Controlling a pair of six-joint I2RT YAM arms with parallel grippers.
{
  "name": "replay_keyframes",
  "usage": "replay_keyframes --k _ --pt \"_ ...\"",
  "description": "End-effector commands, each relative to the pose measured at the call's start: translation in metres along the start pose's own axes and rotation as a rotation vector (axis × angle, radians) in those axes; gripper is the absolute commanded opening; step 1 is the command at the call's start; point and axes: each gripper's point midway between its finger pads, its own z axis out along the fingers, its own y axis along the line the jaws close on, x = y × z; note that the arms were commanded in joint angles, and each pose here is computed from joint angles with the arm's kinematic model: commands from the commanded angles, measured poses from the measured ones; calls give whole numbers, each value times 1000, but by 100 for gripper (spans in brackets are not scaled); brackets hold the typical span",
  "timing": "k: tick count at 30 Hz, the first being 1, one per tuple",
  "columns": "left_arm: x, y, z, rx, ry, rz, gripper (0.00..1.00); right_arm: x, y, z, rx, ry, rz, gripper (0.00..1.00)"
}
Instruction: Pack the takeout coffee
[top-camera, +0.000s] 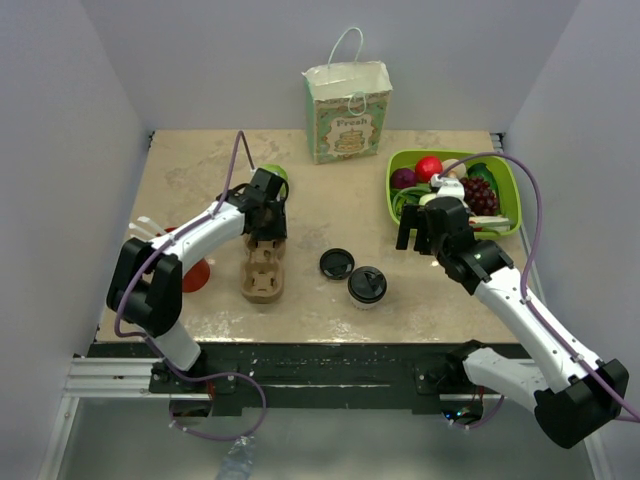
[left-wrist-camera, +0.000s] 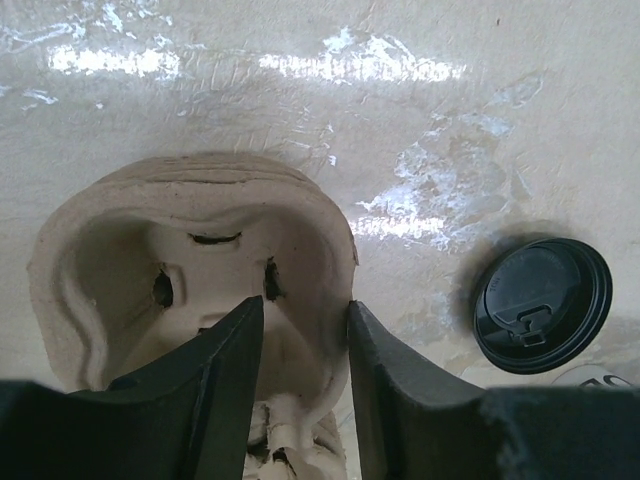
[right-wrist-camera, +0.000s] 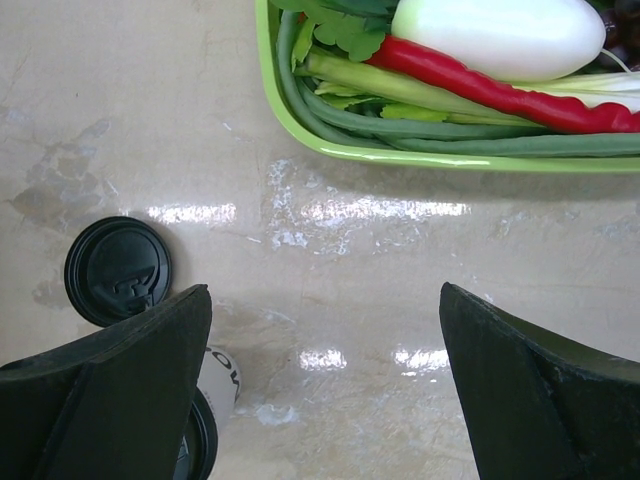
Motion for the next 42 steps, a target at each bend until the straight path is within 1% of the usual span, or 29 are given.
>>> replay_keyframes --k 1,3,4,6,7,9,10,12,13,16,18,21,22,24,30,33,37,42 --pt "-7 -3 -3 12 -14 -6 42 -20 -5 -8 23 -55 9 98" --pt "-6 -4 -3 27 -16 -6 41 -19 -7 -8 29 -51 1 98" --pt "-6 -5 -2 30 -14 -6 36 -18 -7 -8 31 -50 2 98" --pt "-4 -7 -2 37 -5 -10 31 -19 -7 -9 32 -53 0 98" --pt "-4 -7 -2 39 -2 -10 27 -19 -8 -9 34 -52 0 98" --pt "-5 -10 -4 52 -7 -14 25 -19 -8 -9 33 -52 -6 98" --pt "-6 -10 -5 55 -11 -14 21 -18 -9 -9 35 -53 -6 98" --pt "-9 -12 -9 61 -23 -18 18 -17 -9 -9 37 -51 -7 98" --pt "-11 -13 -11 64 -28 -22 14 -17 -9 -9 37 -49 -9 98" --pt "-14 -13 -18 73 -46 -25 10 -16 -9 -9 36 -48 -8 98" --pt "-19 -12 -23 67 -71 -21 10 -16 -9 -8 35 -46 -12 98" --pt "-22 -10 -27 52 -72 -14 9 -16 -8 -8 32 -44 -11 98" --pt "-23 -9 -29 49 -76 -14 4 -16 -8 -8 33 -46 -9 98" --pt "-24 -8 -33 43 -84 -16 1 -15 -8 -7 34 -40 -13 98" --pt "-38 0 -53 1 -144 -22 0 -16 -7 -8 31 -44 -12 98" --pt "-53 5 -73 -22 -202 -22 0 -19 -7 -9 28 -51 -12 98" --pt "-77 -2 -112 23 -312 -10 0 -24 -6 -12 17 -72 -3 98" --pt "-117 -23 -154 123 -462 18 0 -32 -9 -18 29 -111 32 98"
